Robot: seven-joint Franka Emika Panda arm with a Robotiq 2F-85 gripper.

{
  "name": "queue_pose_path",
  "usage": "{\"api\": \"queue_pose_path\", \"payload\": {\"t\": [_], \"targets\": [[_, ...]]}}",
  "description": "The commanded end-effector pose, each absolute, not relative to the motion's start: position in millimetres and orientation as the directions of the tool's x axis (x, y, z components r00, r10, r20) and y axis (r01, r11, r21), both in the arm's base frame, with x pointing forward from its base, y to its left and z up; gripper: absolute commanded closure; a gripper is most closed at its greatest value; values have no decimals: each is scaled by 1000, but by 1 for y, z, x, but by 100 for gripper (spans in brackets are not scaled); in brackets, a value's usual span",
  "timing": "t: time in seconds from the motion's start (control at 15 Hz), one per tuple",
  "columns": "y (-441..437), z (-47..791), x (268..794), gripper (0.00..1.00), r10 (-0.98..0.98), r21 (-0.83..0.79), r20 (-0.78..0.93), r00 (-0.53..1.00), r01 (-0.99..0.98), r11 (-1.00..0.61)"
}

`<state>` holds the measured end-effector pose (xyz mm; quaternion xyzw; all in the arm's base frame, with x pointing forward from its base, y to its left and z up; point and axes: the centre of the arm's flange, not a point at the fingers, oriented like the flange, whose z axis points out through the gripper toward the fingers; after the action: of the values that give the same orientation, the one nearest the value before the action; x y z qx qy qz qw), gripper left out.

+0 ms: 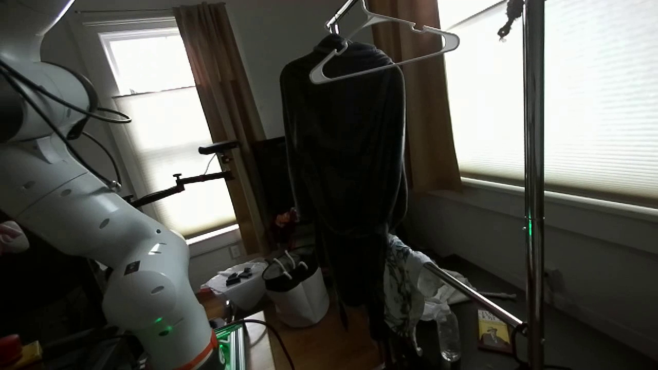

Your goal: Put the white cord on the bottom rail of the stand.

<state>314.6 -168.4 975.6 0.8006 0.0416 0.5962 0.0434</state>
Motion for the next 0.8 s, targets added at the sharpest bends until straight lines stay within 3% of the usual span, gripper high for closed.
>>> {"api": "queue_pose_path", "payload": {"t": [0.0,0.2,0.53,0.73], "targets": [[-175,979,325,0,148,154,947,286,1,-988],[-184,981,349,0,183,200,936,299,-27,-979],[-215,960,381,0,322,264,808,494,186,-946],[-247,968,384,0,355,307,793,494,178,-935]]}}
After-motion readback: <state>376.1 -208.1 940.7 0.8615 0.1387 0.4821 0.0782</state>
